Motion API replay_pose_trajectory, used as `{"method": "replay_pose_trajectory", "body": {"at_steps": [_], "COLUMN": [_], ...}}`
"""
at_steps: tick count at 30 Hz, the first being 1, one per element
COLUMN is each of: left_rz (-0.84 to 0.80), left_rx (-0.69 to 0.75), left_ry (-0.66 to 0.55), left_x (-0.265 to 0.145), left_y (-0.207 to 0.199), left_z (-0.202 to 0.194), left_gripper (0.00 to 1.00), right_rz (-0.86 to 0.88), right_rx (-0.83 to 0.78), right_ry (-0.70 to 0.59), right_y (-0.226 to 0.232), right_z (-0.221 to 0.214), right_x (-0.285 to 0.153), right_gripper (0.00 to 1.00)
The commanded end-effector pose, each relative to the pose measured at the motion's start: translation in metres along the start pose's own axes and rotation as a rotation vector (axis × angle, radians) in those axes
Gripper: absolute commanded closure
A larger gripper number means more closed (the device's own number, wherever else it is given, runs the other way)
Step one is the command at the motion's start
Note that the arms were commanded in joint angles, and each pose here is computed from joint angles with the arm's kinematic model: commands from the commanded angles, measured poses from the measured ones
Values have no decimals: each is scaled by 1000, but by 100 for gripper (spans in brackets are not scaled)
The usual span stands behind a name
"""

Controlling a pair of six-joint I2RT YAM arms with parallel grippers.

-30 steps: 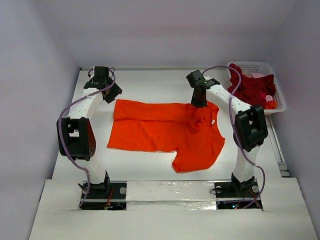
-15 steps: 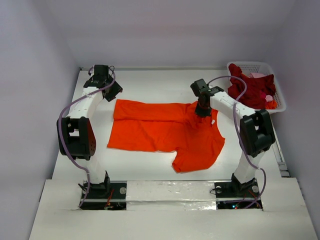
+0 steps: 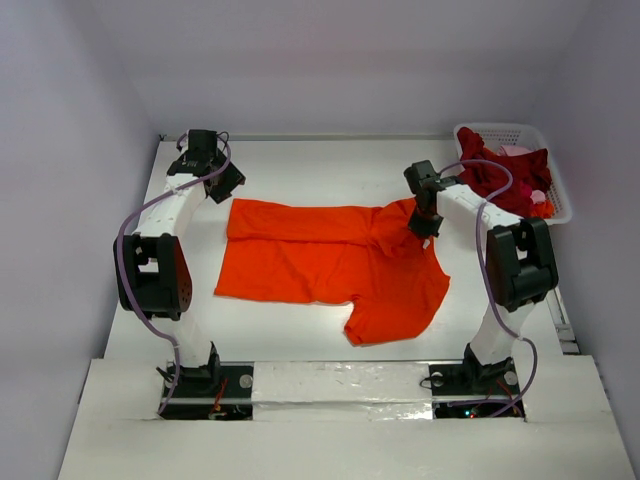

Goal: Fold and stack the t-shirts
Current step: Fold the flattened tshirt in 1/3 of the way

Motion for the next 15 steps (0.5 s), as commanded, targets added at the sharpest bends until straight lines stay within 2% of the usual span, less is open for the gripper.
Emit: {"method": "replay_pose_trajectory", "body": {"at_steps": [1, 11, 14, 15], "left_rz": [-42, -33, -24, -13], "left_rx": [7, 14, 33, 39], "left_ry": [-38, -34, -38, -75], "left_x": [-16, -19, -27, -36], "left_y": [-13, -10, -3, 0], "left_z": [13, 11, 7, 12], "left_gripper": [58, 58, 56, 55], "right_rz": [35, 29, 85, 106], "right_rx": [28, 22, 23, 8], "right_ry": [-68, -69, -100, -116], "right_y": [0, -3, -7, -10], "right_z": [14, 17, 20, 20], "right_x": [-10, -9, -30, -38], "right_gripper": [100, 100, 100, 97]}}
Point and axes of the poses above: each gripper's point midway between its finger pads, its own x axis out along the fingers, its own y axis along the line the jaws close on, z = x × y, the point moved 4 cm from there along -x, back along the fingers, and after that the axes turned 2 degrees about -x, right-handed, at the moved point
